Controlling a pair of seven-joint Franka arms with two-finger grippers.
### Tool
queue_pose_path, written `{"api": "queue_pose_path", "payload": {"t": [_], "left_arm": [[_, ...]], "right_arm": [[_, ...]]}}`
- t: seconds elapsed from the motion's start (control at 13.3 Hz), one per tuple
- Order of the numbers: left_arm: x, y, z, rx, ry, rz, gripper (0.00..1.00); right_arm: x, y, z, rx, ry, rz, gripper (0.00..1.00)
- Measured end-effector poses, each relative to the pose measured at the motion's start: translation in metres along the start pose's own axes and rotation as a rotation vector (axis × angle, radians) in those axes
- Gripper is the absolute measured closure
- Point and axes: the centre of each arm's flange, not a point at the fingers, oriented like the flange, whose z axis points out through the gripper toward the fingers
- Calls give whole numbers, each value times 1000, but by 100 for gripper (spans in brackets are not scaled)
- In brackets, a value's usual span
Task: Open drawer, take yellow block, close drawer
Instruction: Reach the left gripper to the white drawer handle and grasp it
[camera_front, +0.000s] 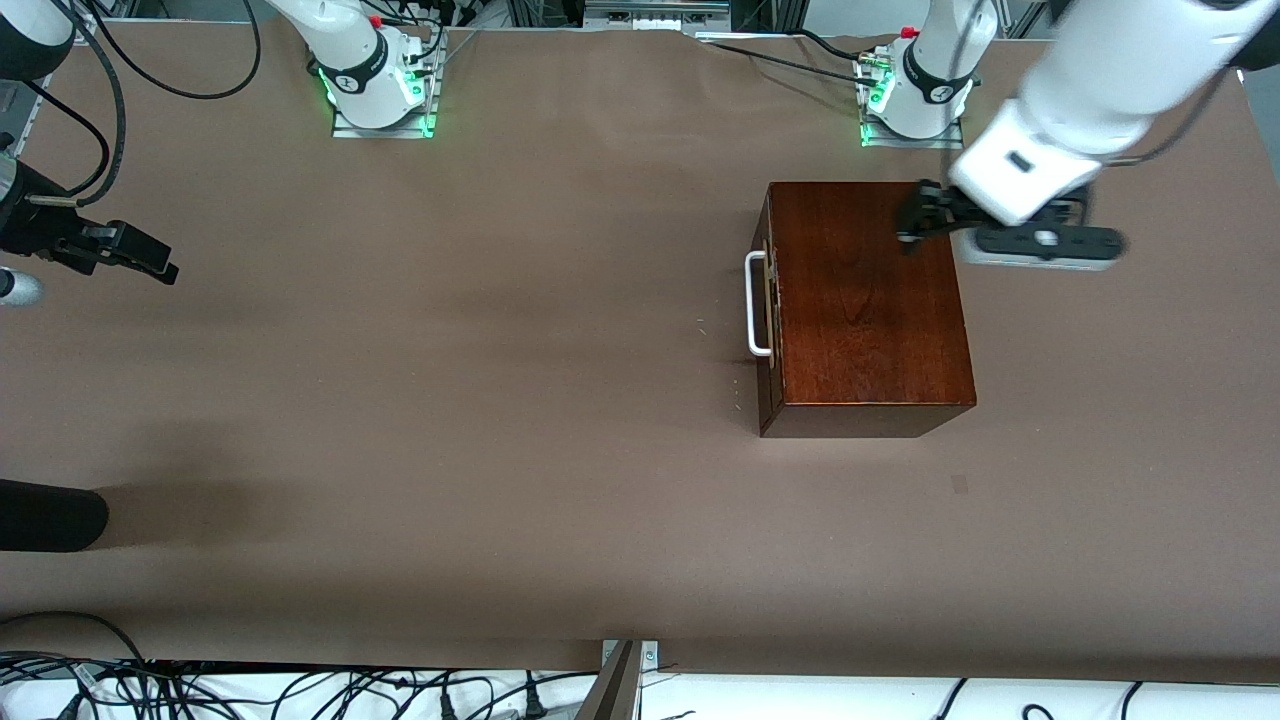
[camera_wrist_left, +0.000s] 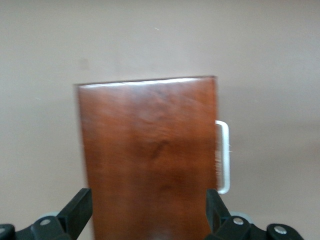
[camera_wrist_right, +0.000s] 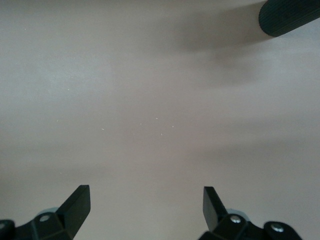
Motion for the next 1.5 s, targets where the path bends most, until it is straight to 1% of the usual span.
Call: {"api": "queue_pose_path", "payload": {"t": [0.08, 0.23, 0.3, 0.45, 0.6, 0.83, 1.05, 1.35, 1.5], "left_arm": [[-5, 29, 13, 5, -21, -2, 0], [-19, 84, 45, 54, -53, 8, 0], [-28, 114, 63, 84, -53, 10, 0], [-48, 170, 99, 121, -48, 4, 0], [-54, 201, 139, 138, -49, 17, 0], [-39, 214, 202, 184, -39, 47, 0], [-34, 221, 247, 211, -36, 70, 0], [-27, 211, 266, 268, -10, 87, 0], [-26, 205, 272, 284, -14, 86, 0]], "right_arm": [[0, 0, 0, 0, -1, 0, 0], [0, 0, 1, 0, -3, 0, 0], [1, 0, 2, 0, -4, 0, 0], [1, 0, 3, -1, -6, 0, 0], [1, 0, 3, -1, -6, 0, 0], [1, 0, 3, -1, -8, 0, 0], [1, 0, 3, -1, -7, 0, 0], [1, -1, 3, 1, -5, -1, 0], [2, -2, 2, 3, -3, -1, 0]]}}
